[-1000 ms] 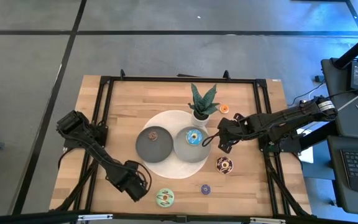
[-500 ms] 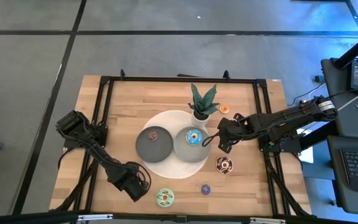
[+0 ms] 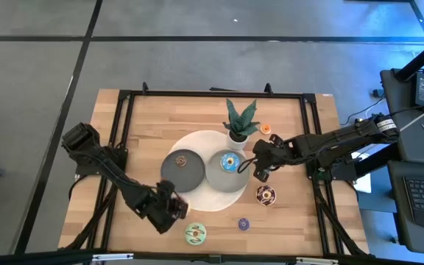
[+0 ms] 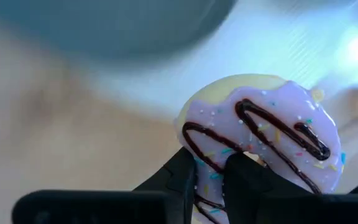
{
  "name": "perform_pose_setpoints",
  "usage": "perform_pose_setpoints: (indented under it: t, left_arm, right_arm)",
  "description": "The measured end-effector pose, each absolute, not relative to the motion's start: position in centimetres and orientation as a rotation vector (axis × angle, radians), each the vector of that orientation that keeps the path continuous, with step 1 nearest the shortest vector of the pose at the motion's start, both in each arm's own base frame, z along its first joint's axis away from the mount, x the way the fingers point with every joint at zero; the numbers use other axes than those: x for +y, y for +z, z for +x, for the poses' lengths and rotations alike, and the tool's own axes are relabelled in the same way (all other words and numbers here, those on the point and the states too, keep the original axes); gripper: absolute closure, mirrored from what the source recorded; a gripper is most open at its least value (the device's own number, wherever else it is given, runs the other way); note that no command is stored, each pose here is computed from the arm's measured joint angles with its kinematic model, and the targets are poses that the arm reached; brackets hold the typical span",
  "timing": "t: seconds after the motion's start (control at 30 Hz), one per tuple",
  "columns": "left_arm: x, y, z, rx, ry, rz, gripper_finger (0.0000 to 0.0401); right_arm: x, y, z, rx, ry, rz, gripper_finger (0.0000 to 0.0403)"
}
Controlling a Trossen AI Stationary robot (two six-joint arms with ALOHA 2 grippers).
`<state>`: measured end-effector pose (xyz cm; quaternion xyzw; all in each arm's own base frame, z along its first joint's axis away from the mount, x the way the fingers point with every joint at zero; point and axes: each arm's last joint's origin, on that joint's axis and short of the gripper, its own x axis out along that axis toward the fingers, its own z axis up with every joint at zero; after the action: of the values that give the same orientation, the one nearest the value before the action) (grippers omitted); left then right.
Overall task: Pick & Place donuts
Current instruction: Put the big light violet doughnut on the light gray plate
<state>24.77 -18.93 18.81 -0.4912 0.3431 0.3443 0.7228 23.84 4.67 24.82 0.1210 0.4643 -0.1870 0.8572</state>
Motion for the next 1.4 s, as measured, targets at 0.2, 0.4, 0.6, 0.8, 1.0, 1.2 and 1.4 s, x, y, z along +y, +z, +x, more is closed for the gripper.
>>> perform_pose_setpoints:
  t: [0.2,0.4,0.6,0.8,1.0,1.2,1.4]
  left_arm:
    - [-16.2,21.5,27.2,0.286,0.751,-0.810,0.0343]
    - [-13.0,23.2,29.9,-0.004,0.881,-0.615,0.0343]
    - [-10.0,24.5,32.0,-0.119,0.971,-0.575,0.0344]
    - [-8.5,26.2,33.4,-0.174,0.958,-0.556,0.0345]
    - [-8.1,27.8,34.1,-0.183,0.882,-0.490,0.0345]
    - [-7.8,28.3,34.2,-0.183,0.881,-0.434,0.0346]
    - [-7.7,28.3,34.3,-0.178,0.869,-0.433,0.0347]
  right_arm:
    - [5.0,26.2,25.7,0.743,-0.337,0.233,0.0207]
    - [5.9,28.5,27.4,0.460,-0.276,0.119,0.0207]
    - [6.6,30.3,27.9,0.280,-0.288,0.013,0.0207]
    - [6.5,30.6,28.0,0.241,-0.347,-0.001,0.0207]
    - [6.5,30.0,28.6,0.234,-0.401,0.009,0.0207]
    - [6.8,29.3,29.4,0.234,-0.400,0.009,0.0207]
    - [6.8,29.5,29.5,0.209,-0.414,0.019,0.0207]
